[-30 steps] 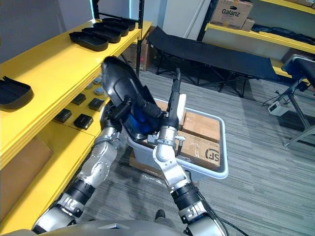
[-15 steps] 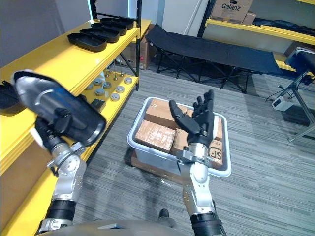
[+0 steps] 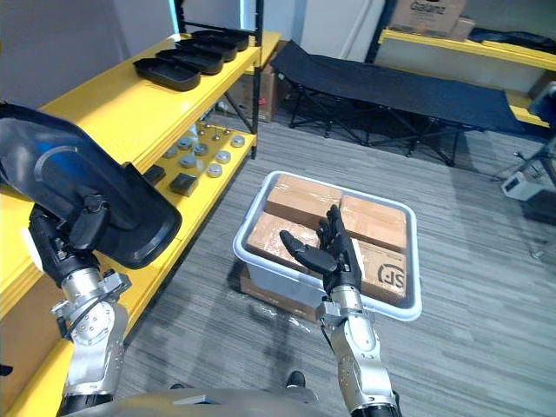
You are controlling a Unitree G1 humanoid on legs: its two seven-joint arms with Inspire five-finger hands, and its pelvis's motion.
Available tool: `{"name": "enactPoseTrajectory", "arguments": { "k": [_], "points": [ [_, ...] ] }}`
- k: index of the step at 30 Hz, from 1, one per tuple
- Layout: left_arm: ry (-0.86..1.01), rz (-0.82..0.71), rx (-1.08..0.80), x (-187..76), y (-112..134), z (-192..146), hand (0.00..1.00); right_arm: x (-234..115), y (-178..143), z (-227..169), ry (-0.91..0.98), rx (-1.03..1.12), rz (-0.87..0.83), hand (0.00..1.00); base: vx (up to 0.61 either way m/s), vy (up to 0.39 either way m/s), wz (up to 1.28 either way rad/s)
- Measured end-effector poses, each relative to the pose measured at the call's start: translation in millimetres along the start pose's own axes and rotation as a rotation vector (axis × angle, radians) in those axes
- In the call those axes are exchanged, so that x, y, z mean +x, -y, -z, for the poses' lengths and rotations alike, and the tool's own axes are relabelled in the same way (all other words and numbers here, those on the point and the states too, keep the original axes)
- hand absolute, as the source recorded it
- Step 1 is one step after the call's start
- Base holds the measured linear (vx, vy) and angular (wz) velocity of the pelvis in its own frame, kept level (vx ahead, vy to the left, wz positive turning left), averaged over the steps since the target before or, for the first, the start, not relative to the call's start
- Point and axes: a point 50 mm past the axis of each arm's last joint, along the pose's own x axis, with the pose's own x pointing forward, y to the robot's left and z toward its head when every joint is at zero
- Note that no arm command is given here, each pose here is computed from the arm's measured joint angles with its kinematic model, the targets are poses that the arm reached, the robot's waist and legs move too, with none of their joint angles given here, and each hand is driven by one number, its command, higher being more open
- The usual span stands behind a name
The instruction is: Walk over and take three plastic housings, then place them on the shelf
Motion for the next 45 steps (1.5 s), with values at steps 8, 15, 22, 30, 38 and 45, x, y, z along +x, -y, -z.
{"name": "enactPoseTrajectory", "arguments": {
  "k": [8,15,22,30,38,45],
  "points": [
    [0.023,0.063,0.07,-9,-28,-14,0.0,23,-37,-1,0.002,-0.077,-0.143,1.0,0.0,-0.003,0.5],
    [-0.02,0.037,0.05,-13,-55,-16,0.0,41,-54,-12,0.041,-0.091,-0.206,1.0,-0.02,-0.002,0.13],
    [-0.086,0.176,0.101,-15,-33,-7,0.0,42,-43,-13,0.035,-0.116,-0.202,1.0,-0.02,0.004,0.54],
    [-0.093,0.288,0.027,-12,-31,-9,0.0,45,-41,-20,0.083,-0.11,-0.126,1.0,-0.04,0.058,0.8],
    [0.009,0.6,-0.056,-2,12,-21,0.0,33,-17,-19,0.084,-0.106,-0.014,1.0,-0.02,-0.049,0.54],
    [0.001,0.583,-0.083,-4,17,-20,0.0,31,-19,-29,0.128,-0.095,-0.054,1.0,-0.09,-0.03,-0.13]
  ]
}}
